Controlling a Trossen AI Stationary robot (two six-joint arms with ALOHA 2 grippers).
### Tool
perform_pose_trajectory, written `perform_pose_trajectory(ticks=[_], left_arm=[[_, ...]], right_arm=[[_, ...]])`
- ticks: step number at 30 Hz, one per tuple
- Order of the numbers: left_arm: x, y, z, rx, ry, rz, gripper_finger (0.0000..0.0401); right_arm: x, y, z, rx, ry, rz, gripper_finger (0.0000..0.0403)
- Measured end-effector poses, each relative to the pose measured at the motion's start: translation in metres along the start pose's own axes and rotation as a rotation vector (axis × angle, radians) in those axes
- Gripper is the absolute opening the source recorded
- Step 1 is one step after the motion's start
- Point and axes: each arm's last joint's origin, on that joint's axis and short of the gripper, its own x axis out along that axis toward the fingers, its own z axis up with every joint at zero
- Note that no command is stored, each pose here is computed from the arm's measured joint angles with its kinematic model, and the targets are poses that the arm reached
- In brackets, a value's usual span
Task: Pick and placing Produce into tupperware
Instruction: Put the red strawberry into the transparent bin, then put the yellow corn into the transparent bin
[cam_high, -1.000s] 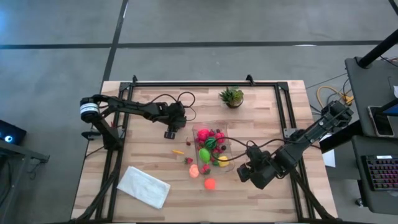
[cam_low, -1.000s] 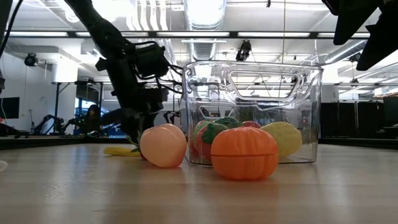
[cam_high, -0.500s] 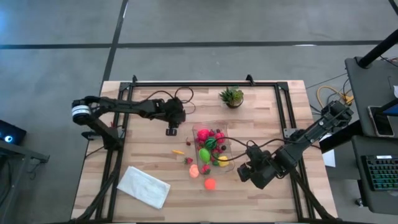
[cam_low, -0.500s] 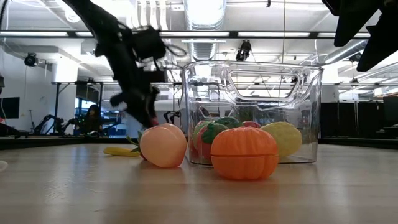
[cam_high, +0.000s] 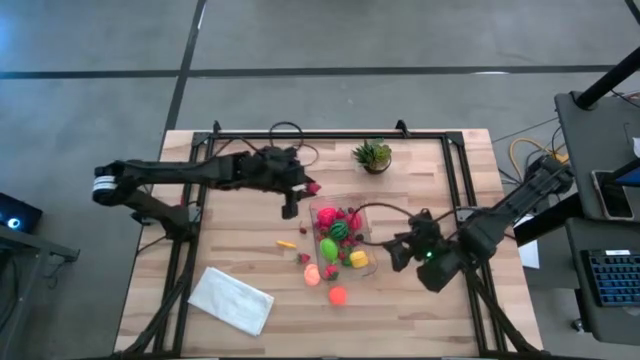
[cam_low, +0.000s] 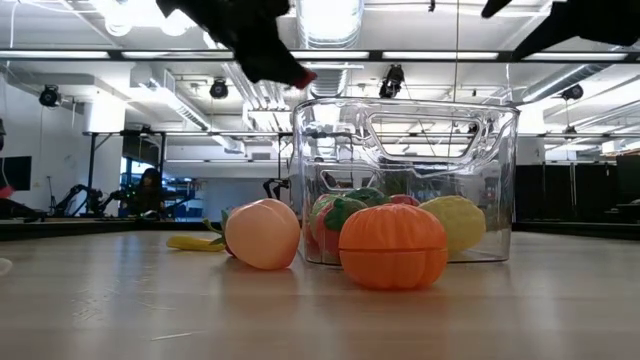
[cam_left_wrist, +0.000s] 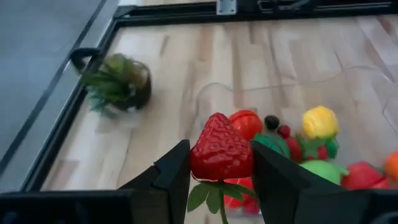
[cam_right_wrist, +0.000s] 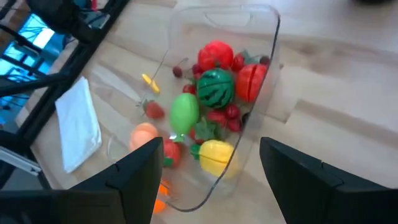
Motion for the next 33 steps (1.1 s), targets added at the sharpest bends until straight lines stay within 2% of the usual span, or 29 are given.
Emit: perform_pose_trajectory(ticks=[7,9,11,14,17,21,24,28,33], left_arm=[[0.052,-0.025,0.007,0.015,0.110,-0.082,0.0126],[0.065,-0.030,0.007,-0.012,0.136,-0.093,0.0131],[0.077,-0.031,0.007,-0.132,0.174,-0.092,0.0143],[0.090,-0.031,0.002,-0.392,0.224,-0.064,0.0171],[0.099,-0.032,-0.001,-0.510,0.235,-0.050,0.0203],[0.101,-0.036,-0.001,-0.519,0.246,-0.073,0.0240],[0.094,-0.043,0.004,-0.519,0.230,-0.106,0.0253],[0.071,-0.056,0.016,-0.534,0.187,-0.147,0.0251],[0.044,-0.087,0.008,-0.466,0.286,-0.188,0.0230]], right_arm=[[-0.020,-0.016,0.020,-0.059,-0.022,0.002,0.0258],[-0.024,-0.020,0.023,-0.081,-0.023,-0.005,0.0258],[-0.027,-0.023,0.026,-0.096,-0.022,-0.006,0.0258],[-0.030,-0.026,0.029,-0.121,-0.018,-0.004,0.0258],[-0.032,-0.027,0.029,-0.167,-0.016,0.001,0.0258],[-0.032,-0.028,0.029,-0.228,-0.013,-0.009,0.0258],[-0.032,-0.032,0.030,-0.264,-0.010,-0.038,0.0258],[-0.036,-0.041,0.033,-0.306,-0.007,-0.088,0.0258],[-0.043,-0.055,0.042,-0.344,-0.010,-0.140,0.0258]])
